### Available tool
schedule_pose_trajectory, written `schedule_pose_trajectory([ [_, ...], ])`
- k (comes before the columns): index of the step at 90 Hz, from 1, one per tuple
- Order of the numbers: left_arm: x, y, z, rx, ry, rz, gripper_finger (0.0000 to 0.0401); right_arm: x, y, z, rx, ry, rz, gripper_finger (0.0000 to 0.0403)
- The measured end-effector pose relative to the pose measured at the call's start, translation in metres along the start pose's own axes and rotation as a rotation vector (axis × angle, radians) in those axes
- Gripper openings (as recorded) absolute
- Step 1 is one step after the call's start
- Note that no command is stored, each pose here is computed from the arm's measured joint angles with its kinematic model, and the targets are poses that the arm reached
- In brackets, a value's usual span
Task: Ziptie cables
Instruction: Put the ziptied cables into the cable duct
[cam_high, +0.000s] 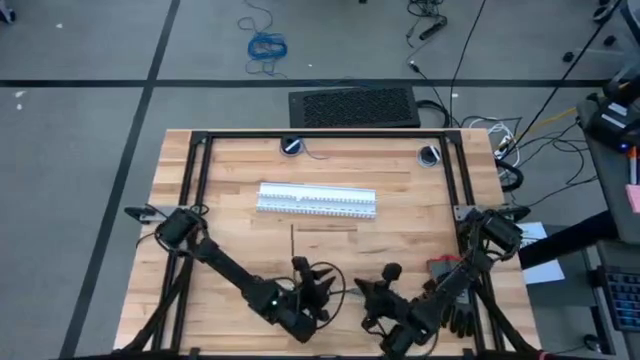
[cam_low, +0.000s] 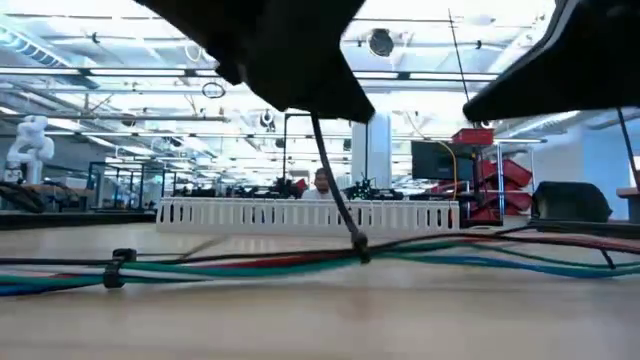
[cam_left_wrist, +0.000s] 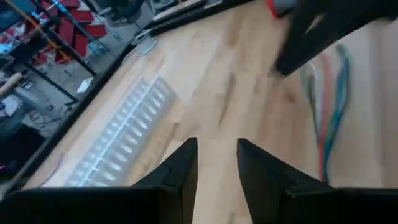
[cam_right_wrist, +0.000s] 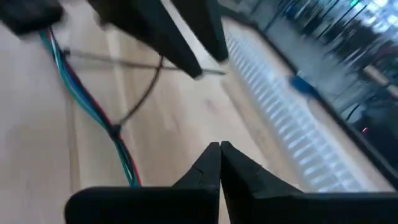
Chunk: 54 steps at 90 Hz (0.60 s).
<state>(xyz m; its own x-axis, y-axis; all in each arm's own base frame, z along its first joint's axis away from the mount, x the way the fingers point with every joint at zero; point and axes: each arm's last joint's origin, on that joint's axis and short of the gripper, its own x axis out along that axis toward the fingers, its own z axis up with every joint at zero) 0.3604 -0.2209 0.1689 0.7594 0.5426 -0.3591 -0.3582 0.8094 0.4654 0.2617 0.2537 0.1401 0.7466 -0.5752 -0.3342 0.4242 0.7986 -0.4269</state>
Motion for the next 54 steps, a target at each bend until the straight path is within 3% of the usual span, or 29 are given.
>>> schedule_pose_trajectory([
  [15, -0.011, 0.017, 0.012, -0.003, 0.012, -0.011, 0.0111, -0.001, -0.011, -0.008, 0.051, 0.032, -0.049, 0.0],
  [35, -0.016, 0.043, -0.002, -0.056, 0.119, 0.002, 0.0111, -0.015, -0.023, -0.013, 0.132, 0.063, -0.065, 0.0],
  [54, -0.036, 0.037, -0.011, -0.172, 0.014, -0.047, 0.0111, -0.056, -0.026, 0.0, 0.209, -0.093, 0.034, 0.0],
])
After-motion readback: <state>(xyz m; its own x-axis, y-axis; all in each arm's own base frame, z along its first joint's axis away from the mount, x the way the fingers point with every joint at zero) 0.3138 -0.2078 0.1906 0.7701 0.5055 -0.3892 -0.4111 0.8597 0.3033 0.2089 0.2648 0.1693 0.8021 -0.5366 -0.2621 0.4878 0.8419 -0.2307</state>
